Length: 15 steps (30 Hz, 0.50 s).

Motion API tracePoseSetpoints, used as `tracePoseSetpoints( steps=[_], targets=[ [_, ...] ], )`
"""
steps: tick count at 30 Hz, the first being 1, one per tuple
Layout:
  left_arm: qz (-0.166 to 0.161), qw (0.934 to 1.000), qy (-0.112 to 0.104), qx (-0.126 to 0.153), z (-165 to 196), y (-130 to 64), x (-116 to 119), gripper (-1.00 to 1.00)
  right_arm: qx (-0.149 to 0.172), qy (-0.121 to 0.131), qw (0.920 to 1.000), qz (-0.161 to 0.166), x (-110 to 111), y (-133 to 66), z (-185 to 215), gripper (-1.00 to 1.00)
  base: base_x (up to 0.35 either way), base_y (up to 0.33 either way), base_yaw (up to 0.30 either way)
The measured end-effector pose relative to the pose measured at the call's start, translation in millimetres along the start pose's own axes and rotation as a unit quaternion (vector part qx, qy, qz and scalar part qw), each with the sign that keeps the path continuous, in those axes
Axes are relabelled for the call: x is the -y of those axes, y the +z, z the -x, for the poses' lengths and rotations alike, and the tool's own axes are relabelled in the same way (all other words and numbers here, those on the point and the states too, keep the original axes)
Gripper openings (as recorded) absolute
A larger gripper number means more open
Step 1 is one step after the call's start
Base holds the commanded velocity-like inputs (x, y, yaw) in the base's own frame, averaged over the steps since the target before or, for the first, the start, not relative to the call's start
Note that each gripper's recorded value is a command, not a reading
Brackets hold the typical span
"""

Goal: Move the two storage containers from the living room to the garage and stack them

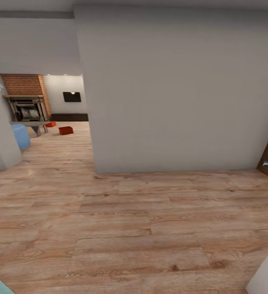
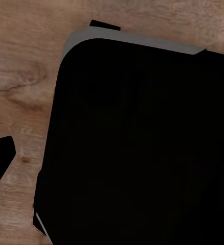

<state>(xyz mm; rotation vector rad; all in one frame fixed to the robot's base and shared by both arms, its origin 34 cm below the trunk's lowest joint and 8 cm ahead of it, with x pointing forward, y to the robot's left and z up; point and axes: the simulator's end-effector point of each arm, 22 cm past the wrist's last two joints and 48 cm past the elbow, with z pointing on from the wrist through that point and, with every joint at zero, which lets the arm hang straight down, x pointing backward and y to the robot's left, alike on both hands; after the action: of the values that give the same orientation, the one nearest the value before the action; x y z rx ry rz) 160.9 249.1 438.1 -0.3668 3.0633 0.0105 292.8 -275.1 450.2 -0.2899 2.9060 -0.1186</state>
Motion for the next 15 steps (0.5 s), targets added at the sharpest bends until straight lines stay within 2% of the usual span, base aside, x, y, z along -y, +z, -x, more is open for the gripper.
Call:
tracePoseSetpoints(
  steps=[15],
  targets=[
    [0.000, 1.0000, 0.000, 0.000, 0.0, 0.0, 0.0, 1.00, 0.000, 0.000, 1.0000, 0.000, 0.2, 0.0, 0.0, 1.00, 0.323, 0.000, 0.266]
  ],
)
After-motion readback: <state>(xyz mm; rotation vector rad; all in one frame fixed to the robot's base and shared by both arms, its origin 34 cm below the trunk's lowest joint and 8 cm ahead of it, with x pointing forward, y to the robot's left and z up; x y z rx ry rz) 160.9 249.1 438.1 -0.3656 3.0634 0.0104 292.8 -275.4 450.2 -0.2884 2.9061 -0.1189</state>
